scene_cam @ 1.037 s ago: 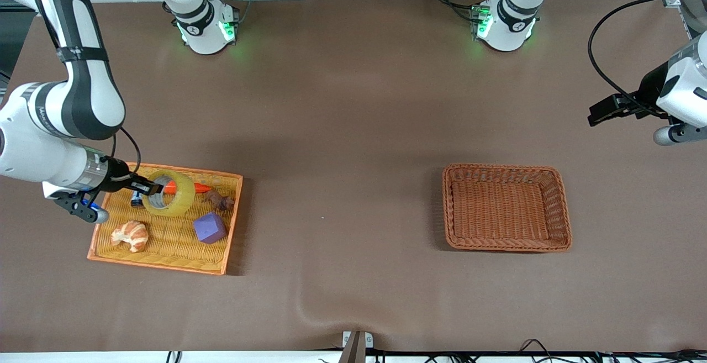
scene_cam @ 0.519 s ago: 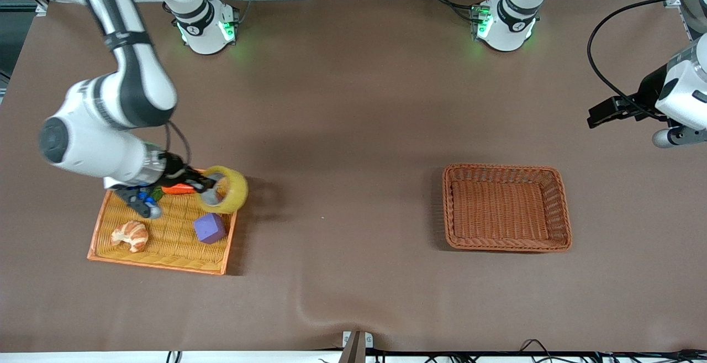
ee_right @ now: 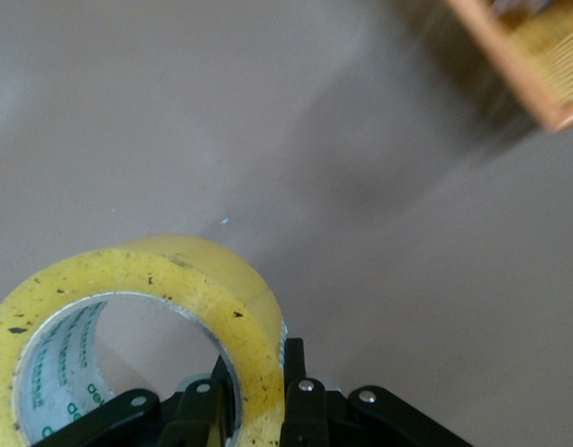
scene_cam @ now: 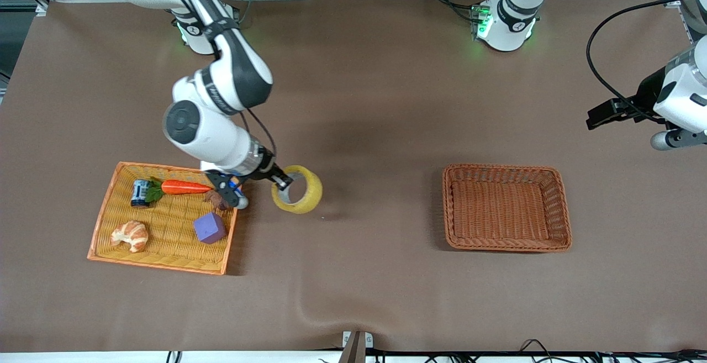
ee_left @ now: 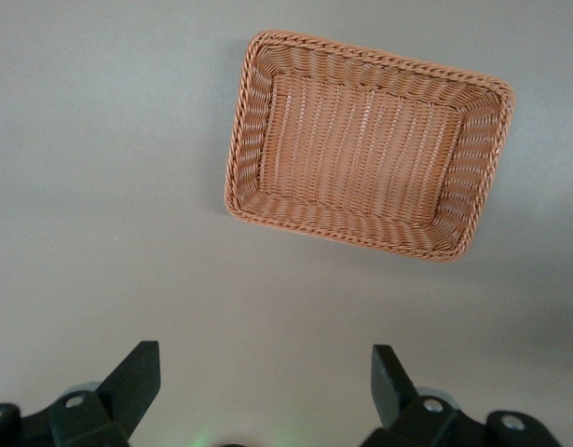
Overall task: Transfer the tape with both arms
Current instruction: 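Lift the tape roll and carry it toward the table's middle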
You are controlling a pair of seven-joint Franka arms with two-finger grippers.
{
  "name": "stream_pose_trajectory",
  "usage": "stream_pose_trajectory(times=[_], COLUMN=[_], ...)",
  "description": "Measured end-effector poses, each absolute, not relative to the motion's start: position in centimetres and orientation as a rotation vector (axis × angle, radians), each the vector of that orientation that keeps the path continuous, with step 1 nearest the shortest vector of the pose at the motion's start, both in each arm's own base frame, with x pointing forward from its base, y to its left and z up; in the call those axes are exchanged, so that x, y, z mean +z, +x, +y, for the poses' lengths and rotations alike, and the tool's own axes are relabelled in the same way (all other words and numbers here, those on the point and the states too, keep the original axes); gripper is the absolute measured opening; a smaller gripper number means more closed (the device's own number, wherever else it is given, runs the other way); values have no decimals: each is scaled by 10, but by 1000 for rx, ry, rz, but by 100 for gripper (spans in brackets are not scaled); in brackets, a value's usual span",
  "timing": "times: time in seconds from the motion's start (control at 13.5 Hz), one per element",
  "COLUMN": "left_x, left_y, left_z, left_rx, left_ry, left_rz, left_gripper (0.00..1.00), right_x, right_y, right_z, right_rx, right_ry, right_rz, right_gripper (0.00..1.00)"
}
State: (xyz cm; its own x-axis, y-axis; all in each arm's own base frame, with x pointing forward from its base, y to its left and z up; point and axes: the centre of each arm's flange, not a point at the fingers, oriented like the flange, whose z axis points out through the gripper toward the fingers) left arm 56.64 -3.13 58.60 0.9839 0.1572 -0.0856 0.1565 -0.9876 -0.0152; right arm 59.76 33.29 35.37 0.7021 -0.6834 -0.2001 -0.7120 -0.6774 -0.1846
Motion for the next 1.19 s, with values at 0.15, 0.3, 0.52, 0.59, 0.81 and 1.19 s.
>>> stream_pose_trajectory(times=[0.15, 0.3, 0.52, 0.59, 0.81, 1.19], left_x=[586, 586, 586, 585, 584, 583], left_y=[567, 567, 567, 567, 568, 568], left_z=[-31, -31, -31, -31, -31, -32], left_rx=[134, 134, 132, 132, 135, 138], left_ry=[-3121, -3121, -3121, -3121, -3121, -3121], left_rz=[-247, -246, -246, -246, -246, -246], left_gripper=[100, 100, 100, 100, 100, 100], right_x=[323, 277, 238, 236, 231, 244], right_y=[584, 554, 540, 543, 546, 557], right_z=[382, 438, 469, 471, 480, 481], right_rx=[92, -18, -120, -138, -168, -240], right_ry=[-2709, -2833, -2871, -2855, -2818, -2804], right_rz=[1035, 929, 945, 946, 952, 934], right_gripper=[22, 22, 22, 22, 35, 87])
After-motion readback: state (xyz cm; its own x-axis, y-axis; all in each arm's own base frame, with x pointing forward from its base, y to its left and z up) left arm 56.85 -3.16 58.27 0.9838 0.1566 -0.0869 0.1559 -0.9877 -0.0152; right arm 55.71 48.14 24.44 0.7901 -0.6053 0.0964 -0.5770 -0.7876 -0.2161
